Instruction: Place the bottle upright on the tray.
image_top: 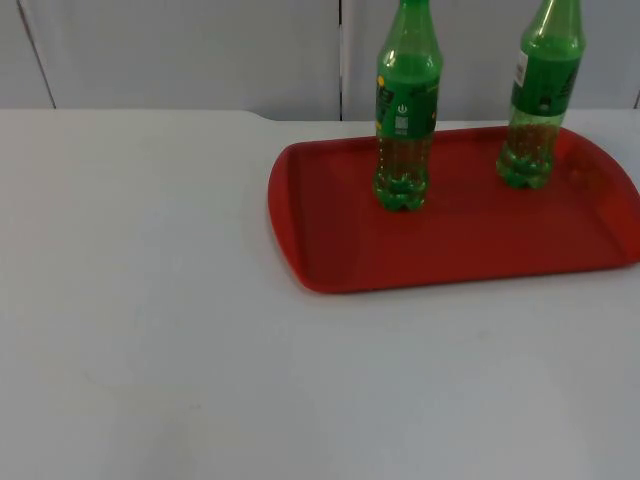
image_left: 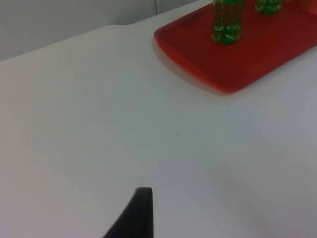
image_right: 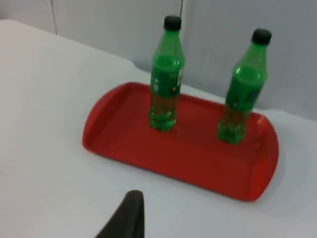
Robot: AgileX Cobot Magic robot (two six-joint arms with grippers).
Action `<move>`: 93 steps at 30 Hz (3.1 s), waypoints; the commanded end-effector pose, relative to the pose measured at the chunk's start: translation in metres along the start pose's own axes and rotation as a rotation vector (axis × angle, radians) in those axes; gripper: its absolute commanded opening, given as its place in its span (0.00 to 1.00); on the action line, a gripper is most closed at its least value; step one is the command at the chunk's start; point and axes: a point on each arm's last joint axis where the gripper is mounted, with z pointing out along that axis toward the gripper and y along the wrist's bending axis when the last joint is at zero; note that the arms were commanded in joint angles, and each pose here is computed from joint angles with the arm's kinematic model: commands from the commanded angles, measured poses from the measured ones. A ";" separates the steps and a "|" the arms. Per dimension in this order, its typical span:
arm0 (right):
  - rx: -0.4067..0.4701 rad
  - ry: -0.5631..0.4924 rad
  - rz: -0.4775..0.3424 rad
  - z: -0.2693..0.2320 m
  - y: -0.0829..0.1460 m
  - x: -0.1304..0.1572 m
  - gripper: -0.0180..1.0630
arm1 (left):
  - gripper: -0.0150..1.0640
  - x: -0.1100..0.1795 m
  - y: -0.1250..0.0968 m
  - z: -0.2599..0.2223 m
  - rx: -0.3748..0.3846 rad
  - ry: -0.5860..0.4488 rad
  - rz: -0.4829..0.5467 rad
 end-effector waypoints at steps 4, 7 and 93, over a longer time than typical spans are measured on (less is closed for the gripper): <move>0.113 0.051 0.082 -0.015 -0.003 0.024 0.99 | 0.99 0.001 -0.001 0.000 0.008 0.003 0.001; 0.190 0.071 0.121 -0.022 -0.007 0.032 0.99 | 0.99 0.001 -0.001 0.000 0.008 0.003 0.001; 0.262 0.151 0.208 -0.030 -0.006 0.062 0.99 | 0.99 0.002 -0.001 -0.001 -0.225 0.019 -0.112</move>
